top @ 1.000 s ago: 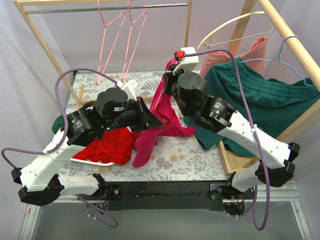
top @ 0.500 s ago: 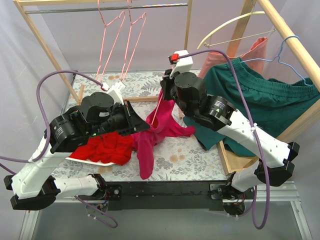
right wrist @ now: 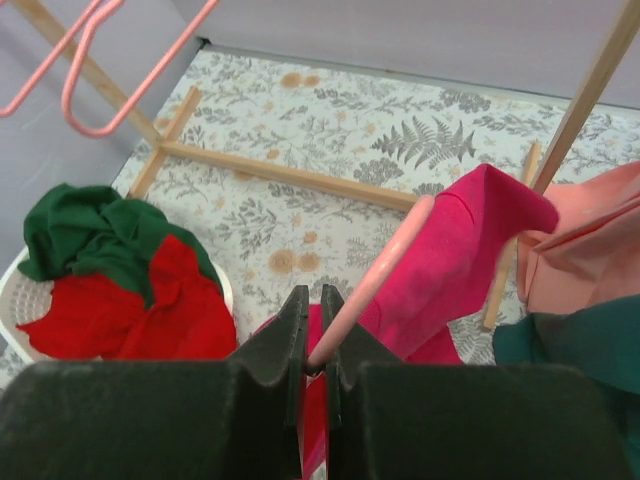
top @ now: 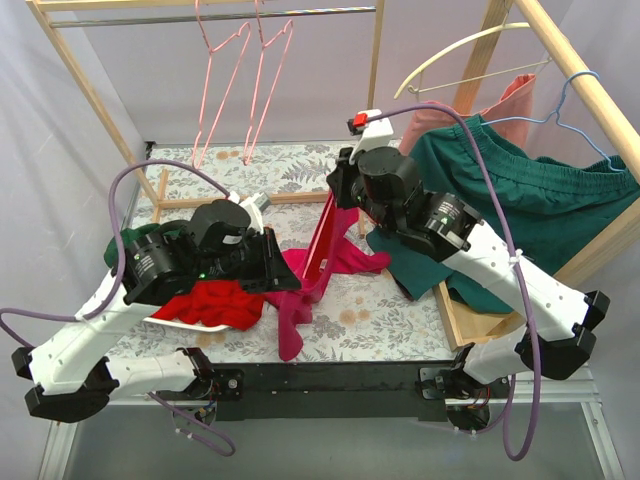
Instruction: Place the t-shirt on the hanger
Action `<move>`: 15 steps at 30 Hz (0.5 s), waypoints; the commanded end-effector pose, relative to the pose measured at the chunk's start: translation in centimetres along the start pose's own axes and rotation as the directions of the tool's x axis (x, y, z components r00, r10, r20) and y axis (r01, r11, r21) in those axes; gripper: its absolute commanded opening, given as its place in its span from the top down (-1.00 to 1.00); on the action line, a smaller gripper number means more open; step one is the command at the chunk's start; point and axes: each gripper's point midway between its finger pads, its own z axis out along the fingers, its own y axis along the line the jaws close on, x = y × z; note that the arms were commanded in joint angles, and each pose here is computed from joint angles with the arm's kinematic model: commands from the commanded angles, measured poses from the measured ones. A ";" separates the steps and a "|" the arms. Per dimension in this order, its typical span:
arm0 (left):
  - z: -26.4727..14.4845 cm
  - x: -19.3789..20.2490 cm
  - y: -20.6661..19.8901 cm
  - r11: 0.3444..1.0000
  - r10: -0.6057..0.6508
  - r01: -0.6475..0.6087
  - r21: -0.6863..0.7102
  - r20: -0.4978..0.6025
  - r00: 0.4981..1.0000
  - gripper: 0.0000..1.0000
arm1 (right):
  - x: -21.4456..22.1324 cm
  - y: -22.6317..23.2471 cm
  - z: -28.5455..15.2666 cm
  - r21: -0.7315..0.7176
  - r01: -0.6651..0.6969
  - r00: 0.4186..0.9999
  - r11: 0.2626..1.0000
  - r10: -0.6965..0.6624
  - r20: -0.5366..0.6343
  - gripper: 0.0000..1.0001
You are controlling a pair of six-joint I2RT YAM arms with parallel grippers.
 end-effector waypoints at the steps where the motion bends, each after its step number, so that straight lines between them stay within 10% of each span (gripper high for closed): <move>1: -0.9 0.2 -1.2 0.998 0.028 -0.027 0.051 -0.025 0.999 0.86 | -0.4 -0.2 -1.4 -0.016 -0.027 0.999 1.000 0.028 0.021 0.97; 15: 1.0 -3.2 -1.7 1.000 0.003 -0.006 0.024 0.128 0.992 0.72 | 1.9 5.5 -3.1 -0.126 -0.037 0.999 0.991 0.036 -0.015 0.97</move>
